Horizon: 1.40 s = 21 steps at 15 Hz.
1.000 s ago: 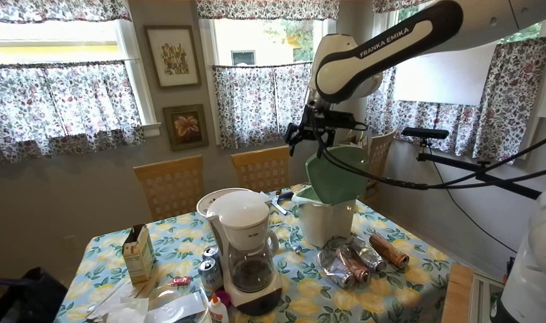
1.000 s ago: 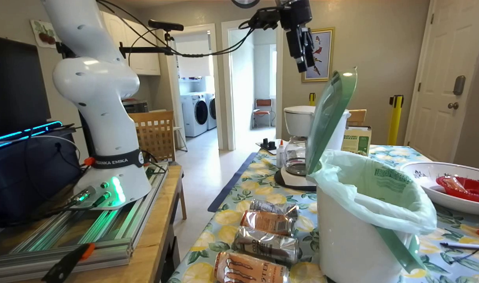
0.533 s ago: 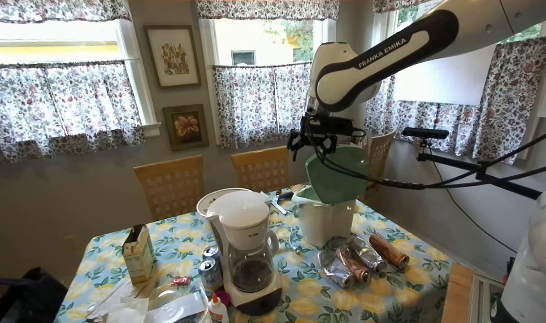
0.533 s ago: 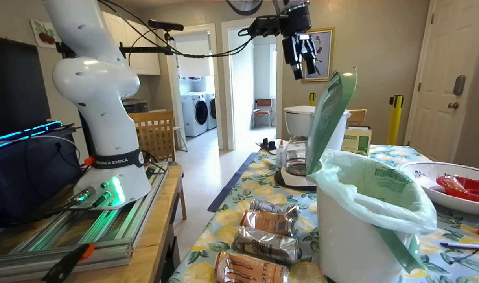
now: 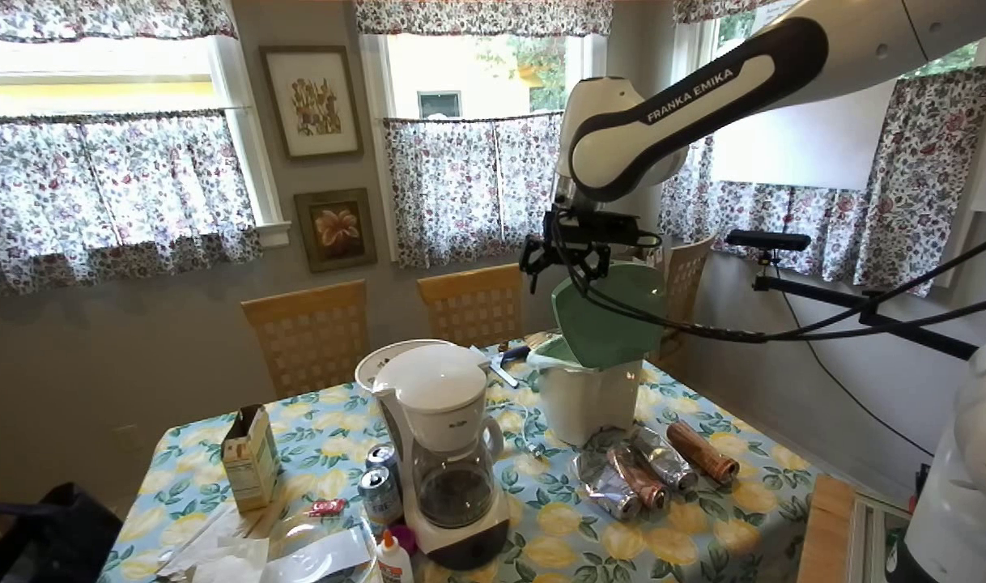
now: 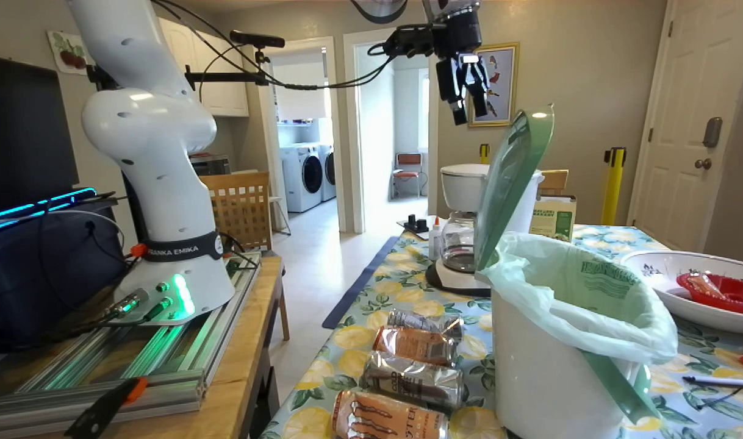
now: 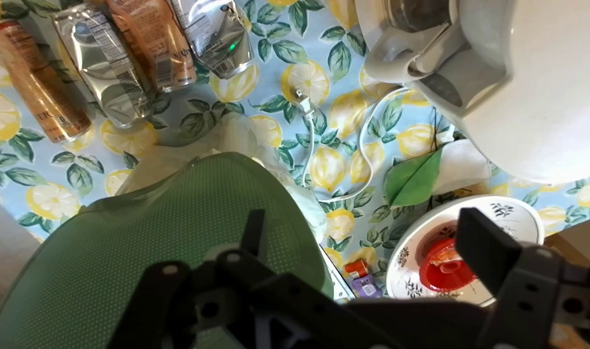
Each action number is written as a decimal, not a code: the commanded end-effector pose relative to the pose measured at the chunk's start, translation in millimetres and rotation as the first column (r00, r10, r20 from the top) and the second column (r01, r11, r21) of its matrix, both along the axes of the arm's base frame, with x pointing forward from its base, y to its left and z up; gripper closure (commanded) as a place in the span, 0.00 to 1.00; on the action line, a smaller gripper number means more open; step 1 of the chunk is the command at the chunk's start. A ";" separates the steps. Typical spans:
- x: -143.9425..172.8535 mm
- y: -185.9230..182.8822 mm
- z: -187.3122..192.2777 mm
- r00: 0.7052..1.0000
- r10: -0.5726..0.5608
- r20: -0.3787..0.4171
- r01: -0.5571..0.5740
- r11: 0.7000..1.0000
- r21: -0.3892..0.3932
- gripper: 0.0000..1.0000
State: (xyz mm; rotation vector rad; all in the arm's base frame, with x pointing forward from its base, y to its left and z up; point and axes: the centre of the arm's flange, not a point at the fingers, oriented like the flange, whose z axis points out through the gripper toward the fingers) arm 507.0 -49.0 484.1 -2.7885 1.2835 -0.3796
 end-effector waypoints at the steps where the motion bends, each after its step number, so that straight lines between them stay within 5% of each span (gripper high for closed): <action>1: 2.1 5.9 -6.4 0.998 -0.002 -0.065 0.004 0.999 0.034 0.00; 5: -0.1 8.1 -23.2 0.994 0.013 -0.112 -0.013 1.000 0.000 0.00; 13: -3.5 7.8 -51.8 0.991 0.135 -0.006 -0.135 0.991 -0.026 0.00; 21: -0.9 8.9 -47.7 0.992 0.122 -0.024 -0.122 0.992 -0.037 0.00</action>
